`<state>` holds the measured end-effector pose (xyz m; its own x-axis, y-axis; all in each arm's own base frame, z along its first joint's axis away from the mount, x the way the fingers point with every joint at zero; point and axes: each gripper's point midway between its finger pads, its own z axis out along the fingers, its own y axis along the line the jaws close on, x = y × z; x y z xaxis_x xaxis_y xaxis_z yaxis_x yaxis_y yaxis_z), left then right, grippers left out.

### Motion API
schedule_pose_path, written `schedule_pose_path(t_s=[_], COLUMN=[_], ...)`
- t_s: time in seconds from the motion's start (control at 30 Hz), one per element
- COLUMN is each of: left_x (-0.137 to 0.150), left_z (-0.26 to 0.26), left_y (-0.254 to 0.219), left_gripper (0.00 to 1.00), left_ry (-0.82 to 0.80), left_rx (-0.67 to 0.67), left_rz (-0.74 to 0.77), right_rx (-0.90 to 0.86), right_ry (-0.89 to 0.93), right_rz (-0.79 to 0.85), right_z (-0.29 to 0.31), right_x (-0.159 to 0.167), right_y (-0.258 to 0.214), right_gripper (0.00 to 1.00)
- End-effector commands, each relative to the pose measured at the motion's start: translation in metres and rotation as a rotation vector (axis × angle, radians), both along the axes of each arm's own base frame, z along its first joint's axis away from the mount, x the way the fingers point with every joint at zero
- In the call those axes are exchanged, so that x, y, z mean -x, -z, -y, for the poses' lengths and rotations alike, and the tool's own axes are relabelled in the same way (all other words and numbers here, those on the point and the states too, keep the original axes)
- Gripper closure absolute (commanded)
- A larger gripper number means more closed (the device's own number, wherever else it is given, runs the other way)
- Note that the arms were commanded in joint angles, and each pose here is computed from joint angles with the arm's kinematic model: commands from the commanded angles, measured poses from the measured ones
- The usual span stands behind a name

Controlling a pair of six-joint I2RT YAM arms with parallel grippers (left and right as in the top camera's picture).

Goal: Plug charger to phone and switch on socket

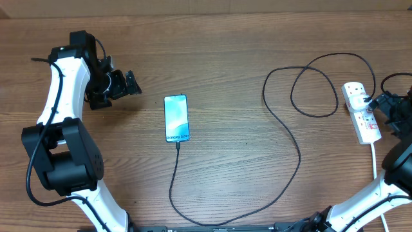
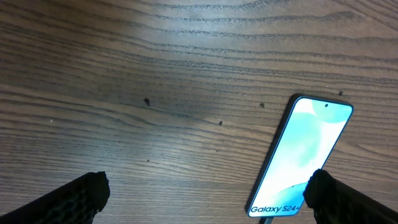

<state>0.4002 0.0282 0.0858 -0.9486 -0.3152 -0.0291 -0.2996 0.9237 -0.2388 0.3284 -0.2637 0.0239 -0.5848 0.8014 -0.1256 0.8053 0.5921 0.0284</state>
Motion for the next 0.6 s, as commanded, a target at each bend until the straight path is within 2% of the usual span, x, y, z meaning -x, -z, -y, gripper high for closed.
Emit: schedule_pose_path(t_s=[0.0, 0.57], left_x=[-0.0008, -0.0009], left_z=[0.0025, 0.0024], left_y=[-0.0018, -0.0019], left_gripper=[0.00, 0.00], left_ry=[0.009, 0.009], left_rx=[-0.007, -0.007], left_rz=[0.005, 0.006], right_rx=[-0.087, -0.125], right_ry=[-0.057, -0.081], right_rz=[-0.036, -0.040], right_z=[-0.0263, -0.0346], right_x=[0.0082, 0.0107], right_y=[0.0163, 0.0164], right_gripper=[0.00, 0.00])
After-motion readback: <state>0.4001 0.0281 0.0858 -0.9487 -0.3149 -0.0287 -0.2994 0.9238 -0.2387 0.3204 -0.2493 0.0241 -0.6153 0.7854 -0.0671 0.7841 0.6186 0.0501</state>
